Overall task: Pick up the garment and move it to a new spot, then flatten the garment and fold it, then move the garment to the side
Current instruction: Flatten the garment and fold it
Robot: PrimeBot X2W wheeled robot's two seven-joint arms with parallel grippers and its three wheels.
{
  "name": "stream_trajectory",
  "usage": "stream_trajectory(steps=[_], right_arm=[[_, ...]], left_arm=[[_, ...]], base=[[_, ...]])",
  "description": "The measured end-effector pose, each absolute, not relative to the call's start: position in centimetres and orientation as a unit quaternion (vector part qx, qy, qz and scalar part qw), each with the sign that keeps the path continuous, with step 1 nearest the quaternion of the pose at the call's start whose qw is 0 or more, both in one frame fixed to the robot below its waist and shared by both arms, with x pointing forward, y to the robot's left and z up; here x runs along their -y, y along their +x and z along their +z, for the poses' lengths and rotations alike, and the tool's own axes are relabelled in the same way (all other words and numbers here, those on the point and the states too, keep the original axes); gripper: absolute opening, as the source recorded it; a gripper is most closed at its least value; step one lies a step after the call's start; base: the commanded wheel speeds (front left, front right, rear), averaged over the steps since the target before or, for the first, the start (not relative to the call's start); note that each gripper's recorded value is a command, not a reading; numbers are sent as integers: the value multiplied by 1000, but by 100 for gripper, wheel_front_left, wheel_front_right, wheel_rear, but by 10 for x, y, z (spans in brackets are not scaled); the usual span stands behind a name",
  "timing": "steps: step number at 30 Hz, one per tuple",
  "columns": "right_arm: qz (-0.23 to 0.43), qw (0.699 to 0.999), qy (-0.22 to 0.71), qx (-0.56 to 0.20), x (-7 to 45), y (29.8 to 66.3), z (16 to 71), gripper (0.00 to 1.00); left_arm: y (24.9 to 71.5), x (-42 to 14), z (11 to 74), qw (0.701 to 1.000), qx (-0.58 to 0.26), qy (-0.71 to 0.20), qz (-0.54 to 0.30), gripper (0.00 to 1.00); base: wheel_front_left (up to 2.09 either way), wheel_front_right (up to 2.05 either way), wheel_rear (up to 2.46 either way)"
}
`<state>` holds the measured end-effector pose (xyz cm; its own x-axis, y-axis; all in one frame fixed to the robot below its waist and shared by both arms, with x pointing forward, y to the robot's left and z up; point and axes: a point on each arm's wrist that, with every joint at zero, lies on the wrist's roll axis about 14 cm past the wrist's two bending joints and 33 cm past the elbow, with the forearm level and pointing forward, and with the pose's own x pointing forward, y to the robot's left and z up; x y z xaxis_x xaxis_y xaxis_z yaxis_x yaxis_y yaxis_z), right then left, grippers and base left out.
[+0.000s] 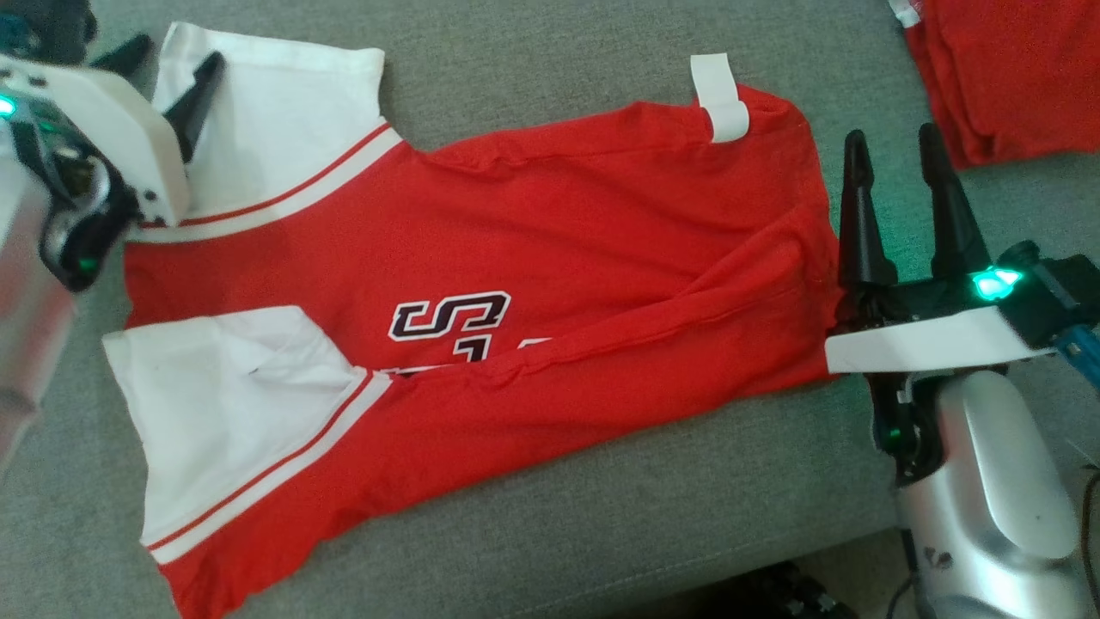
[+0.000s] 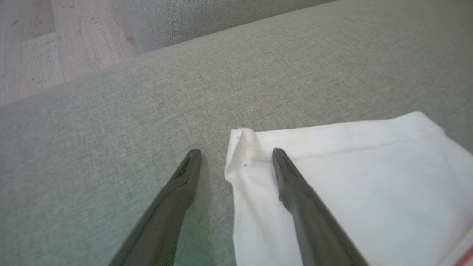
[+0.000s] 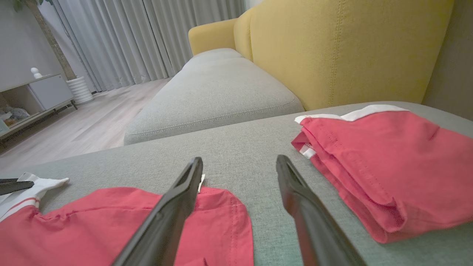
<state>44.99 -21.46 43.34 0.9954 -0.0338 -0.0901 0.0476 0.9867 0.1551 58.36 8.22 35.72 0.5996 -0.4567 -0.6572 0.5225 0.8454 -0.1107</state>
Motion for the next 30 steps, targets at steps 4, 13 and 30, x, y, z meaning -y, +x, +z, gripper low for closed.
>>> stream_trajectory(steps=[4, 13, 30], right_arm=[[-29, 996, 77, -43, 221, 451, 432, 100], [-17, 997, 61, -39, 214, 456, 436, 100], [46, 986, -30, -160, 175, 486, 432, 100]], left_arm=[[592, -84, 356, 890, -362, 47, -272, 44], [578, -76, 374, 896, -339, 10, -286, 0], [528, -121, 476, 953, -158, -34, -255, 0]], base=[[0, 0, 0], [0, 0, 0], [0, 0, 0]])
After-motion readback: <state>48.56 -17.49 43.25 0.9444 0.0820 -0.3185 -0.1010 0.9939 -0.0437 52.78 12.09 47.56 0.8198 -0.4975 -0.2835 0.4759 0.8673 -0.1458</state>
